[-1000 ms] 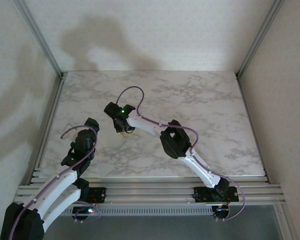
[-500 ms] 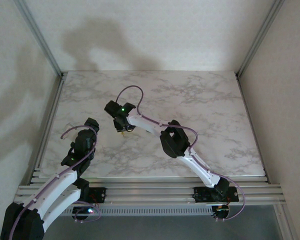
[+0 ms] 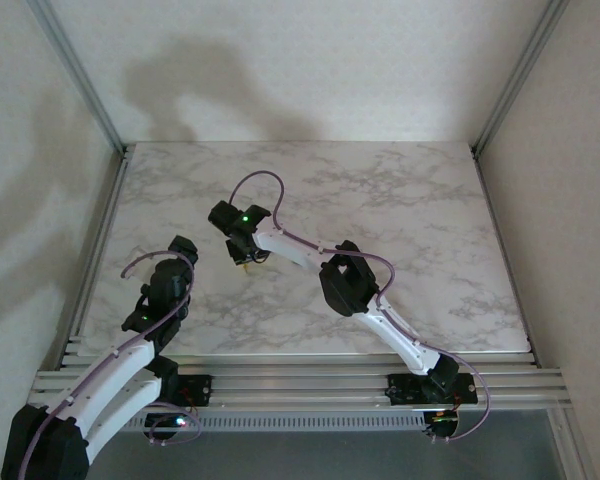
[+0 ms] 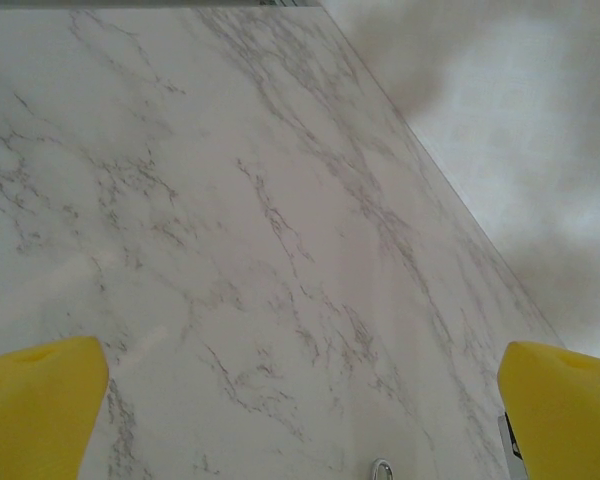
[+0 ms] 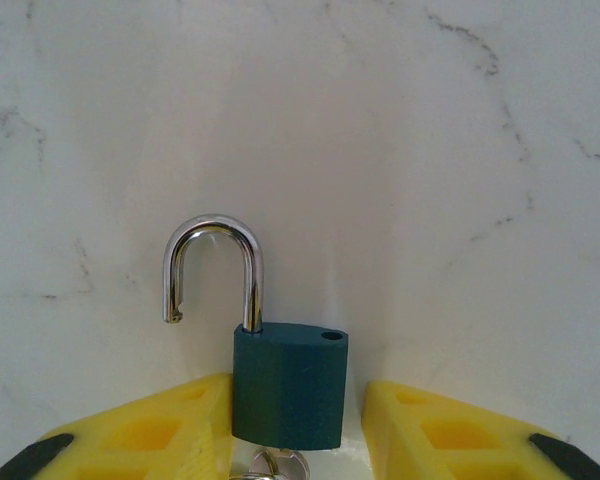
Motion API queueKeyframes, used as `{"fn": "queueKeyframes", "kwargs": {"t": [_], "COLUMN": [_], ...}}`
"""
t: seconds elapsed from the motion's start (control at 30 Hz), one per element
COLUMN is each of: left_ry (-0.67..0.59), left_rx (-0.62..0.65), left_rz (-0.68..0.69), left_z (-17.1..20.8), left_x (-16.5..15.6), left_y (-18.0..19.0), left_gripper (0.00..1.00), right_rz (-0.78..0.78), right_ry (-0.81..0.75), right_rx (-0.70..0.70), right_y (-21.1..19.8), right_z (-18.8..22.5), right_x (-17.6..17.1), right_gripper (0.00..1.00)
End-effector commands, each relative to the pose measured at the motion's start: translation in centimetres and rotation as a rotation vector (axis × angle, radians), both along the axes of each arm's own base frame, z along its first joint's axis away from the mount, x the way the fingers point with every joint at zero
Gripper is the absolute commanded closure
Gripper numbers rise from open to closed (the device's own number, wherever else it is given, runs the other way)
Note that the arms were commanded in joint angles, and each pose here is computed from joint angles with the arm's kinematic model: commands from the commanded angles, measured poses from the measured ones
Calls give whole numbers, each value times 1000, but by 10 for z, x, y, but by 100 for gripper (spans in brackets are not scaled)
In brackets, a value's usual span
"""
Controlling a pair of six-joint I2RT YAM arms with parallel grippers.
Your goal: Lock with the key
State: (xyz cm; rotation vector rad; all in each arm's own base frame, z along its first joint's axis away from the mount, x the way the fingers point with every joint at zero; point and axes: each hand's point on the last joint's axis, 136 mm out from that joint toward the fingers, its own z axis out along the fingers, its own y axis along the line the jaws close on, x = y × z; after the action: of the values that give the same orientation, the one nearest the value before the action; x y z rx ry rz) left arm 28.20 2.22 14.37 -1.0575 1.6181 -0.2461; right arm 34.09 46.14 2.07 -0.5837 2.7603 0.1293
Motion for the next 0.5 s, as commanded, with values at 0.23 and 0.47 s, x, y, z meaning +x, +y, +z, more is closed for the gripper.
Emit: {"fn": "queueKeyframes", "kwargs": {"t": [0.23, 0.47], "left_ry": [10, 14], "left_rx": [-17, -18], "left_rz": [5, 3], "left_z": [-8, -10], "left_x": [-1, 0], "left_y": [1, 1], "left_gripper": [1, 1], "right_rz": [53, 96], "right_ry": [28, 29], "right_rx": [-131, -127], "right_y": [-19, -20], "right_z": [-41, -30], "right_x": [-6, -11], "right_gripper": [66, 67]}}
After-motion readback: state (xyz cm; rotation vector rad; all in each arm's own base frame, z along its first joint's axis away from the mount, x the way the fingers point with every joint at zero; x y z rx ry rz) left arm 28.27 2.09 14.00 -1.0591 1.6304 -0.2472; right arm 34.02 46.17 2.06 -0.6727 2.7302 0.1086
